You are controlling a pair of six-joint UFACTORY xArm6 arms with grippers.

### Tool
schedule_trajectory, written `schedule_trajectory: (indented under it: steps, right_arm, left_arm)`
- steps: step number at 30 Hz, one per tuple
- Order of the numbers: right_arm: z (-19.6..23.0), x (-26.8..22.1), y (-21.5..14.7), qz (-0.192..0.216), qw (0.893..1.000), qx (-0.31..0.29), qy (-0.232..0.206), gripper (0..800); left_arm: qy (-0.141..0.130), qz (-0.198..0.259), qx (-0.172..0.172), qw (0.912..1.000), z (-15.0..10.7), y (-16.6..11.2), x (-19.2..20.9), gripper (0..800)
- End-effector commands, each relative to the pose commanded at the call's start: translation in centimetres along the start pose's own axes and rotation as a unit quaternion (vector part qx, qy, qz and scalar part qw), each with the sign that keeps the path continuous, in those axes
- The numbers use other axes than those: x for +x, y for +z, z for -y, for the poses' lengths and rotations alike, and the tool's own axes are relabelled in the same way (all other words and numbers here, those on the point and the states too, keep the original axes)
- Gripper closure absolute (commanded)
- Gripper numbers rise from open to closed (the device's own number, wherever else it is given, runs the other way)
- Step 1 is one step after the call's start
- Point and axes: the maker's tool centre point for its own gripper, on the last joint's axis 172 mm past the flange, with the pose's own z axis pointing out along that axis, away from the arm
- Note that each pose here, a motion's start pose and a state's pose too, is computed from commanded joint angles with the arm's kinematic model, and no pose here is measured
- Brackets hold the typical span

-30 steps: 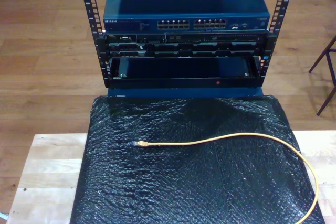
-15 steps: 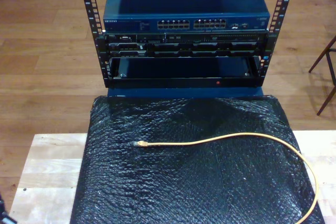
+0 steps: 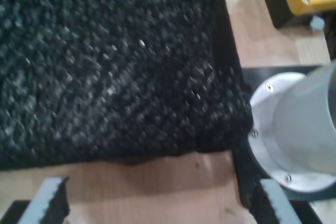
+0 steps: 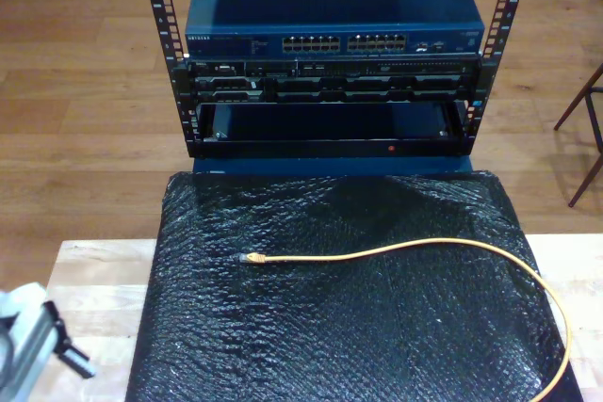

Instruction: Grab the cable and plug it in

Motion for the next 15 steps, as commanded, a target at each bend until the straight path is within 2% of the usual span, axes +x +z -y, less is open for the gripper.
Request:
schedule_trajectory:
  steps: [5,10,15]
  right_arm:
    - [-0.6,2.1,1.1,-0.019,1.0,0.005,0.0,1]
    - [-1.3,4.8,2.4,-0.041,0.999,0.013,-0.005,2]
    - [-1.6,7.4,3.8,-0.052,0.998,0.026,-0.028,2]
  left_arm:
    - [-0.014,-0.015,0.008,0.9998,1.0,0.2,1.6,0]
    - [-0.016,-0.027,0.014,0.9994,1.3,0.4,2.1,0]
    - [-0.017,-0.026,0.016,0.9994,1.4,0.4,2.0,0]
